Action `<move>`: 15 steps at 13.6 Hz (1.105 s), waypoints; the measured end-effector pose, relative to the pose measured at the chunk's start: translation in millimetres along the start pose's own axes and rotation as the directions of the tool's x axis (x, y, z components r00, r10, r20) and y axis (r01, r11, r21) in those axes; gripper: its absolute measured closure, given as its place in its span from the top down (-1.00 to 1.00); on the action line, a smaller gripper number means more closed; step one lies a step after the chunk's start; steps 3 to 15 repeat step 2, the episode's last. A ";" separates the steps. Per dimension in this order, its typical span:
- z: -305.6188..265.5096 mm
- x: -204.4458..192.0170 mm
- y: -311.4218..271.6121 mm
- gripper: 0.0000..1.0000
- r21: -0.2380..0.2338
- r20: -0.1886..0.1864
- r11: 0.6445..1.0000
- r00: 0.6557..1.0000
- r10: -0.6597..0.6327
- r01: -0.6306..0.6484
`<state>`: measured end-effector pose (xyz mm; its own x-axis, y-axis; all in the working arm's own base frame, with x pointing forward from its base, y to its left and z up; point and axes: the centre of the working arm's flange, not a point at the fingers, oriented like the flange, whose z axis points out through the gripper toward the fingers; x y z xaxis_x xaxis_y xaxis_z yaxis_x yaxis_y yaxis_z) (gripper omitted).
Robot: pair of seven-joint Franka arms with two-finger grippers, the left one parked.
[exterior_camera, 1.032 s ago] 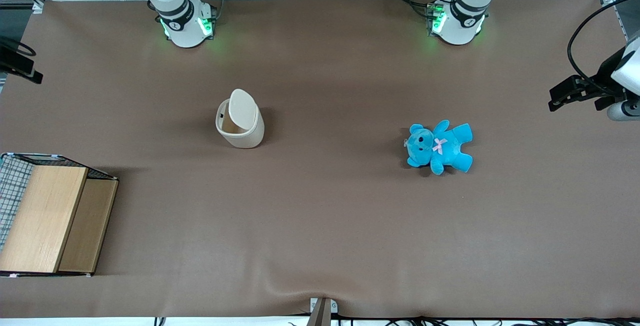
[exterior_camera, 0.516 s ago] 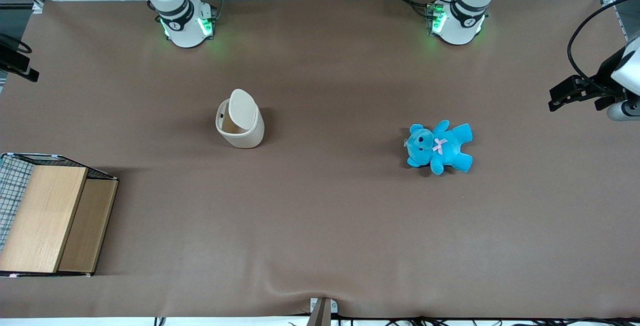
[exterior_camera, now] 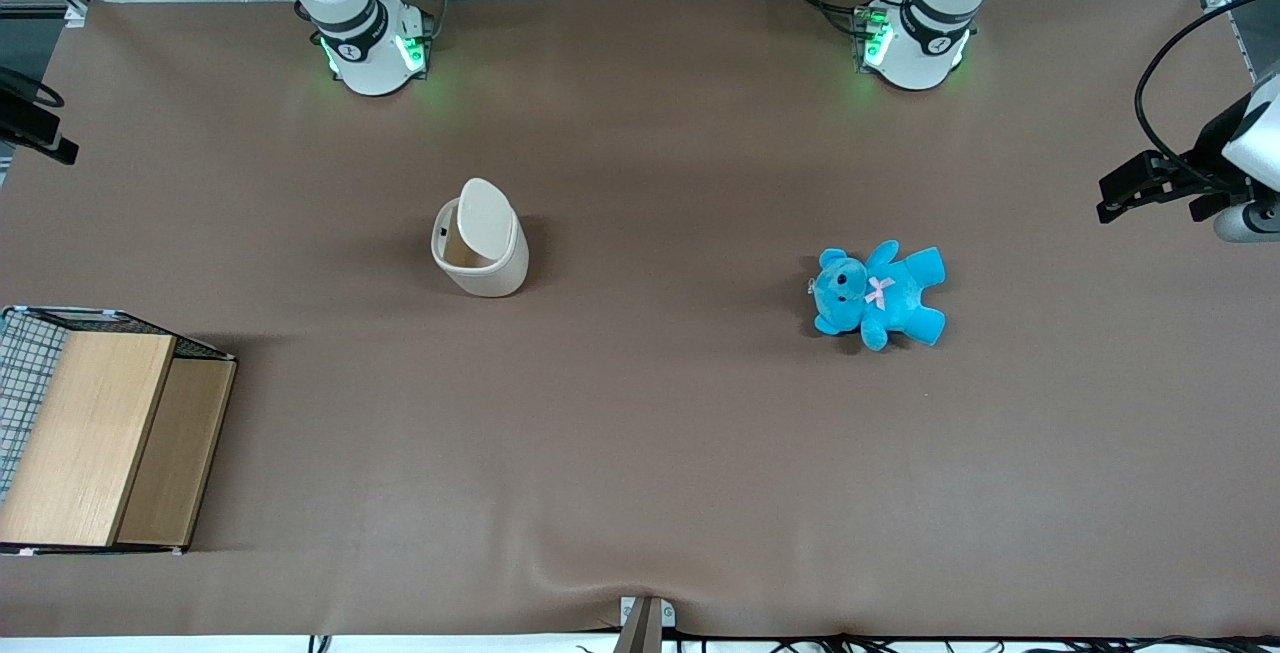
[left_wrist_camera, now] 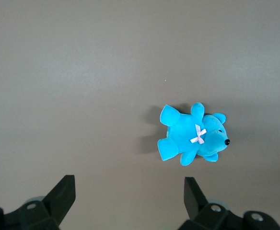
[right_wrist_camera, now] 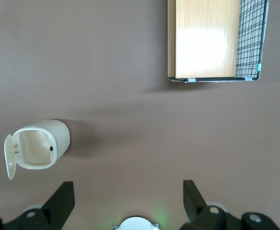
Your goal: Open trash can with right arm
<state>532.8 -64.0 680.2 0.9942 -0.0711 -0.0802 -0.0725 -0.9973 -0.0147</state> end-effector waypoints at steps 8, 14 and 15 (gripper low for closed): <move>0.0 0.0 0.0 1.00 0.000 0.000 1.000 1.000 0.000 0.000; 0.0 0.0 0.0 1.00 0.000 0.000 1.000 1.000 0.000 0.000; 0.0 0.0 0.0 1.00 0.000 0.000 1.000 1.000 0.000 0.000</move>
